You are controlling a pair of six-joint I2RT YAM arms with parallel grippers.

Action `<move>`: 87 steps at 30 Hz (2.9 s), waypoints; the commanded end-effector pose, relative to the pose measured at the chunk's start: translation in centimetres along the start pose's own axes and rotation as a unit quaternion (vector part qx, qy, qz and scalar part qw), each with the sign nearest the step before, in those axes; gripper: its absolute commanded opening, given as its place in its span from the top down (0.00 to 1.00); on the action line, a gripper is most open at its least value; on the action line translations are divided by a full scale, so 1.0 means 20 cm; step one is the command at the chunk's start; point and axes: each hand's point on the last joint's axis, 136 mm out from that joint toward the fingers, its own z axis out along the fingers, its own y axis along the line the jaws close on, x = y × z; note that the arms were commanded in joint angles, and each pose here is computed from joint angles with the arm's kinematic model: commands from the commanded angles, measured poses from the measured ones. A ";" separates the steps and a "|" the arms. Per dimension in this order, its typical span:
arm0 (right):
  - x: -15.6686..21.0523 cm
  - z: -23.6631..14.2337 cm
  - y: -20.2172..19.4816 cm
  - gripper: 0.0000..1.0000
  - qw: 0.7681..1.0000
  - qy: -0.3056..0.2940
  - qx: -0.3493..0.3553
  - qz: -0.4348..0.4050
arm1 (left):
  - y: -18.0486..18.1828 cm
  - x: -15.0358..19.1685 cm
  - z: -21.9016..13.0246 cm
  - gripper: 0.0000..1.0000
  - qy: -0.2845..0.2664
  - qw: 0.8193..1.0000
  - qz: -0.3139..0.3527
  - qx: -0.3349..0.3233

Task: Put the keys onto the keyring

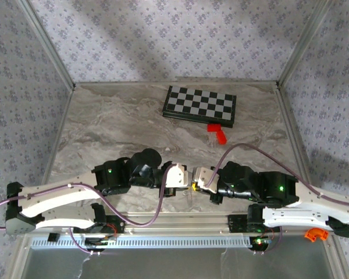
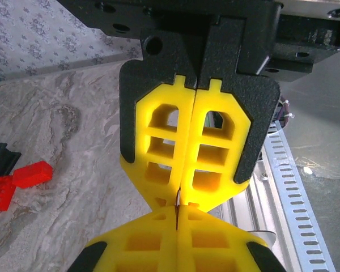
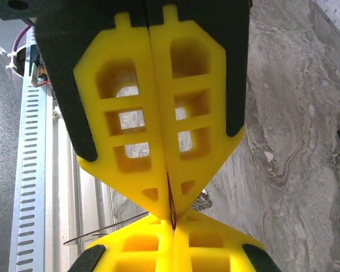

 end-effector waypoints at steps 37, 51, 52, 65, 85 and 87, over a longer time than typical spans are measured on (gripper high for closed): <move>-0.26 -0.18 0.04 0.96 0.978 -0.205 -0.029 0.029 | -0.13 -0.45 -0.24 1.00 -0.251 0.966 -0.008 0.065; -0.17 -0.18 -0.03 1.00 0.992 -0.124 0.012 0.014 | 0.04 -0.13 -0.10 0.75 -0.012 1.000 0.008 -0.021; -0.17 -0.17 -0.03 1.00 0.993 -0.118 0.010 0.013 | 0.04 -0.13 -0.10 0.75 -0.004 1.000 0.009 -0.019; -0.17 -0.12 -0.02 1.00 0.995 -0.103 0.005 0.012 | 0.02 -0.14 -0.08 1.00 -0.015 1.000 0.012 -0.005; -0.22 -0.19 0.00 0.84 0.980 -0.194 -0.007 0.037 | -0.05 -0.37 -0.24 1.00 -0.182 0.983 -0.002 0.012; -0.23 -0.19 0.01 0.85 0.980 -0.196 -0.013 0.037 | -0.05 -0.37 -0.24 1.00 -0.186 0.982 -0.002 0.013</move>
